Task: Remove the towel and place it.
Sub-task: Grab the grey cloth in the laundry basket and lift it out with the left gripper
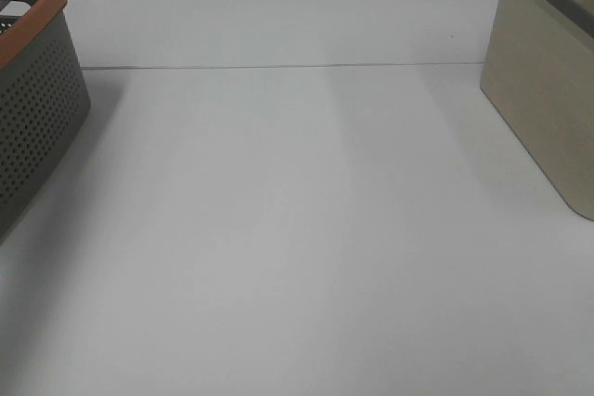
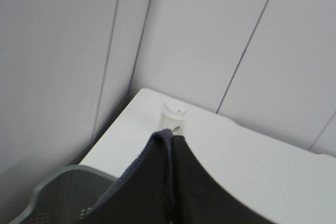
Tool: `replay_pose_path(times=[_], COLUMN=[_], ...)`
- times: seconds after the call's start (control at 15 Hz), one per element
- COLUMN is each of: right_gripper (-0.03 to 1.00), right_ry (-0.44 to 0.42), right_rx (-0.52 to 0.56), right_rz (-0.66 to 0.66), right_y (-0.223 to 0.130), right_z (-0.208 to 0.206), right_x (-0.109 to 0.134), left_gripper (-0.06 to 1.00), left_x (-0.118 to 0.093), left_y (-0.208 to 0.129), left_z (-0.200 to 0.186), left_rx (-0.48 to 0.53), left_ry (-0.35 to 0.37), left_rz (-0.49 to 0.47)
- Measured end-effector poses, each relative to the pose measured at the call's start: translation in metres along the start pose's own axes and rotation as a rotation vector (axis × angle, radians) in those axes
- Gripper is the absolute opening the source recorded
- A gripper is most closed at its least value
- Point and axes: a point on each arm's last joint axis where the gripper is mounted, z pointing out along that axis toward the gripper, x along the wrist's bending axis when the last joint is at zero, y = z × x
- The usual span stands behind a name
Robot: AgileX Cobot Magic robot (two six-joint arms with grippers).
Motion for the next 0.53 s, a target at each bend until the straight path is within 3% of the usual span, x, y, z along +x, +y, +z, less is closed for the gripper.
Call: replay_pose_path(times=[0.2,0.27,0.53], right_gripper=[0.76,0.76,0.76], right_ry=[0.0,0.0,0.0], right_rx=[0.0,0.0,0.0], right_rz=[0.0,0.0,0.0], right_y=[0.0,0.0,0.0], right_z=[0.0,0.0,0.0], right_x=[0.0,0.0,0.0], left_gripper=[0.0,0.0,0.0], left_x=[-0.012,-0.022,-0.035], left_y=[0.008,0.015,0.023], left_z=[-0.002,-0.005,-0.011], left_rx=[-0.082,-0.155,-0.248], left_ry=[-0.136,-0.247,-0.398], left_rz=[-0.032,-0.043,-0.089])
